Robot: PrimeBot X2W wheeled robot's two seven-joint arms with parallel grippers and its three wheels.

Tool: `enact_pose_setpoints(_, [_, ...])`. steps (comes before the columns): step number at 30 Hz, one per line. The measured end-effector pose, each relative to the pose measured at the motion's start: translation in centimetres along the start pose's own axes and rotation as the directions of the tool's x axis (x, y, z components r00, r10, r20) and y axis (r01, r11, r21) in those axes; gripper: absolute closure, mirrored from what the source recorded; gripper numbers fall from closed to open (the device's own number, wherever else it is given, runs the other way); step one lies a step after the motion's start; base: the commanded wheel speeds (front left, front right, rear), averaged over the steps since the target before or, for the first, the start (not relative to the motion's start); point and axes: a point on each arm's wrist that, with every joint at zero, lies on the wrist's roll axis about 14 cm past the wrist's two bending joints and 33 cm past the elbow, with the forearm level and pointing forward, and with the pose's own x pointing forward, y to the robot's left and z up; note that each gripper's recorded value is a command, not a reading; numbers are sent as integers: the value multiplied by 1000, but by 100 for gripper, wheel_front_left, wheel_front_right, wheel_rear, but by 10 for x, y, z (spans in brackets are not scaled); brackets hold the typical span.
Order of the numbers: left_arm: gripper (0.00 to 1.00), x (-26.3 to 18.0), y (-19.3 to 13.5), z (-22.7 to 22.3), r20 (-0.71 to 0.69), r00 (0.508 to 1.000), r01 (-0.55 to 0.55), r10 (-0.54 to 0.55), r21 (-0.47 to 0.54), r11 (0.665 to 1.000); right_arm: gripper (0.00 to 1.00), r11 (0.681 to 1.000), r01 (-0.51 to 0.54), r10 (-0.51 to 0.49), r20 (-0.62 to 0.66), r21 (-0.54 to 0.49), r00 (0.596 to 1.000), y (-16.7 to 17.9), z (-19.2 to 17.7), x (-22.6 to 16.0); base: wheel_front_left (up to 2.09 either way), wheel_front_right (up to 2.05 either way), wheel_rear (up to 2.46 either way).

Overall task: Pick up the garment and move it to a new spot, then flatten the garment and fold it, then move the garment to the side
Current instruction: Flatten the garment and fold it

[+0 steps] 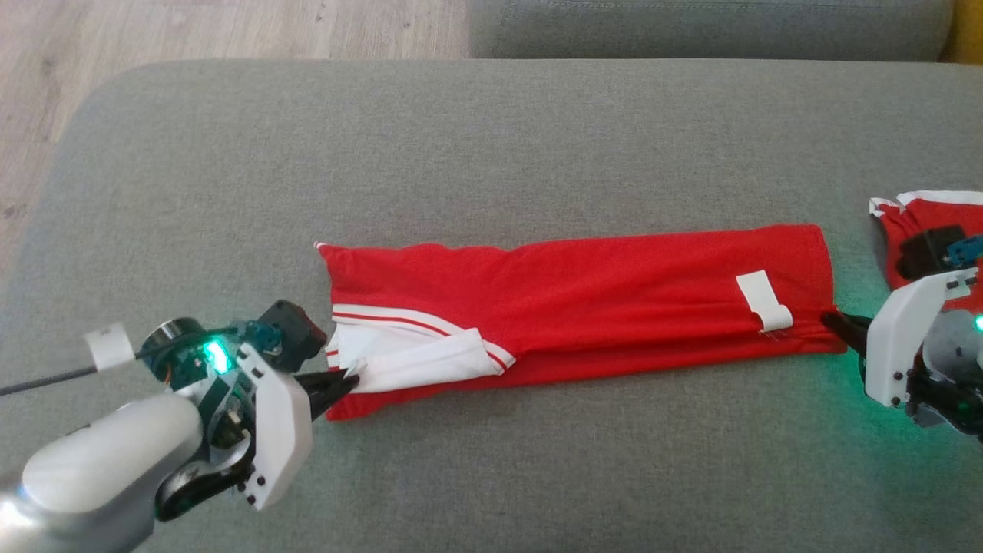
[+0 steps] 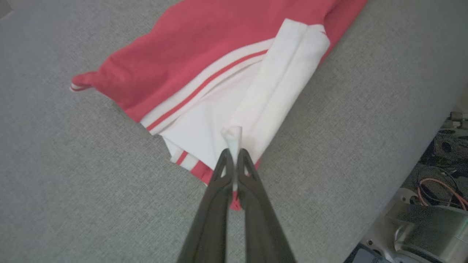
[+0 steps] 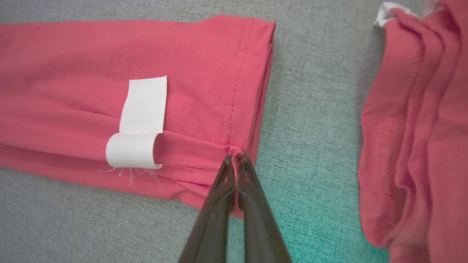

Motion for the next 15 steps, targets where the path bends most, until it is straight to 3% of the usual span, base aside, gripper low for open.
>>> enact_pose_setpoints(1, [100,1,0,-2,-11,1000,1,-1,-3,1000,100,1000,4,-4,-3,5,1000,-2,-1,0,0,0,0])
enact_pose_setpoints(2, [100,1,0,-3,-22,1000,1,-1,-8,1000,46,1000,8,-8,-1,9,1000,-3,-1,0,0,0,0])
enact_pose_setpoints(3, [68,2,0,-5,-29,1000,3,-3,-17,1000,0,1000,11,-11,4,12,1000,-4,-1,0,0,0,0])
enact_pose_setpoints(4, [27,2,-1,-6,-33,999,5,-6,-23,1000,0,1000,14,-14,2,17,1000,-5,-2,0,0,0,0])
enact_pose_setpoints(5, [0,3,-3,-9,-38,999,7,-9,-34,999,0,1000,19,-19,0,20,1000,-7,-3,0,0,0,0])
enact_pose_setpoints(10, [0,3,-4,-15,-34,999,1,-3,-47,999,0,996,42,-44,24,83,999,-15,-1,-3,0,0,0])
enact_pose_setpoints(15, [0,-2,12,4,77,993,-88,91,-41,995,0,992,14,-28,111,126,993,-7,16,-8,0,0,0])
